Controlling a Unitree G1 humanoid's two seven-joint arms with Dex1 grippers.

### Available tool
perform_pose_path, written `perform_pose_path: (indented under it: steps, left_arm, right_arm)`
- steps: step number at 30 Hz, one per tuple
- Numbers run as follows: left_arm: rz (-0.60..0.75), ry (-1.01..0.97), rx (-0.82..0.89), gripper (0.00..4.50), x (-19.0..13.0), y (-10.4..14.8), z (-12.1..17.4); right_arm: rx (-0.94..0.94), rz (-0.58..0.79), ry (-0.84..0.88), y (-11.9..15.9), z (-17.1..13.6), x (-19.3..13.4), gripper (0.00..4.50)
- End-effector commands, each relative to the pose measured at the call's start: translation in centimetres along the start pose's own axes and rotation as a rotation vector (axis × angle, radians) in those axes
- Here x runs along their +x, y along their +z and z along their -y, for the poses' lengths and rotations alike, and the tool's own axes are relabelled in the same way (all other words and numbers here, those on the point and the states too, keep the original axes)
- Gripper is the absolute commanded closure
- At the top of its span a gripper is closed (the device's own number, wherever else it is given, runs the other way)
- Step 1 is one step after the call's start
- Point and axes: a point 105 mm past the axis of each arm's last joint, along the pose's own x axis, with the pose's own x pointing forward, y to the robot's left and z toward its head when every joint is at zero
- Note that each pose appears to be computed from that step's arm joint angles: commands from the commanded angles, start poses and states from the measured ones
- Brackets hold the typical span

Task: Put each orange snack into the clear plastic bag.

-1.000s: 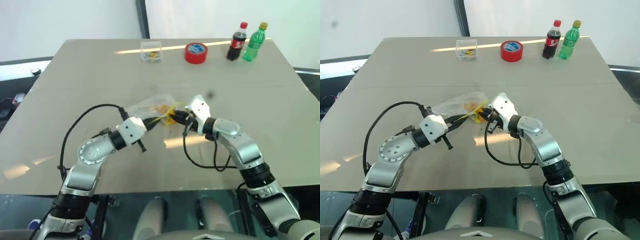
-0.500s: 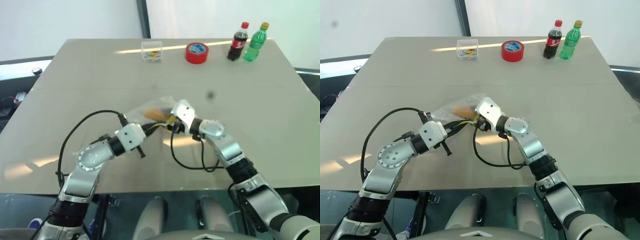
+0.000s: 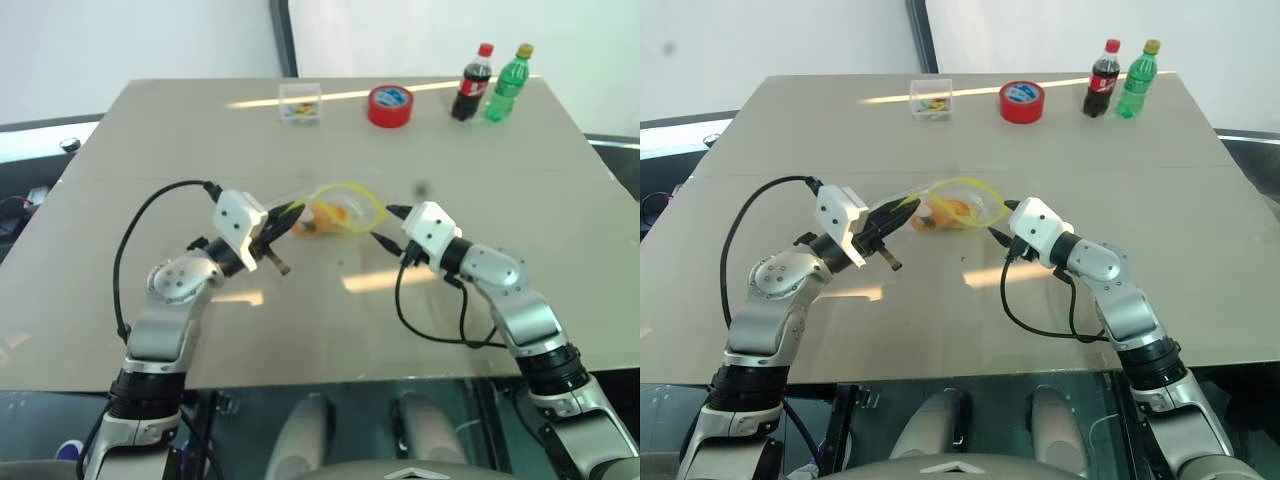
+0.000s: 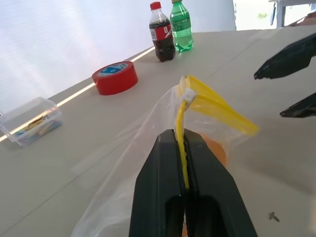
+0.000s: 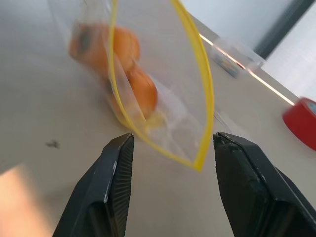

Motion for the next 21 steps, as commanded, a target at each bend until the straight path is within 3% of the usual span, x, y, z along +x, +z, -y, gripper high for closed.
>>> perform_pose_path:
  steps: [1,7,17,18,19,21]
  left_arm:
    - [0.035,-0.023,0.028,4.5,0.0,1.1,-0.4]
    - [0.031,-0.063,0.054,4.5,-0.2,1.0,0.1]
    - [0.023,-0.059,0.07,4.5,-1.2,0.7,0.8]
    - [0.022,-0.055,0.071,4.5,-1.3,0.8,0.8]
    - [0.022,-0.053,0.072,4.5,-1.3,0.8,0.9]
    - [0.021,-0.049,0.073,4.5,-1.5,0.8,0.9]
  right_arm:
    - [-0.096,-0.017,-0.046,-0.3,1.1,1.2,1.93]
    - [-0.145,-0.015,-0.045,-0.8,2.4,2.8,1.93]
    - [-0.088,0.072,0.023,-0.3,1.8,4.4,1.93]
    - [-0.084,0.077,0.024,-0.2,1.9,4.5,2.42]
    - [-0.08,0.082,0.026,-0.1,1.9,4.5,2.45]
    - [-0.084,0.084,0.029,-0.1,2.0,4.6,3.1]
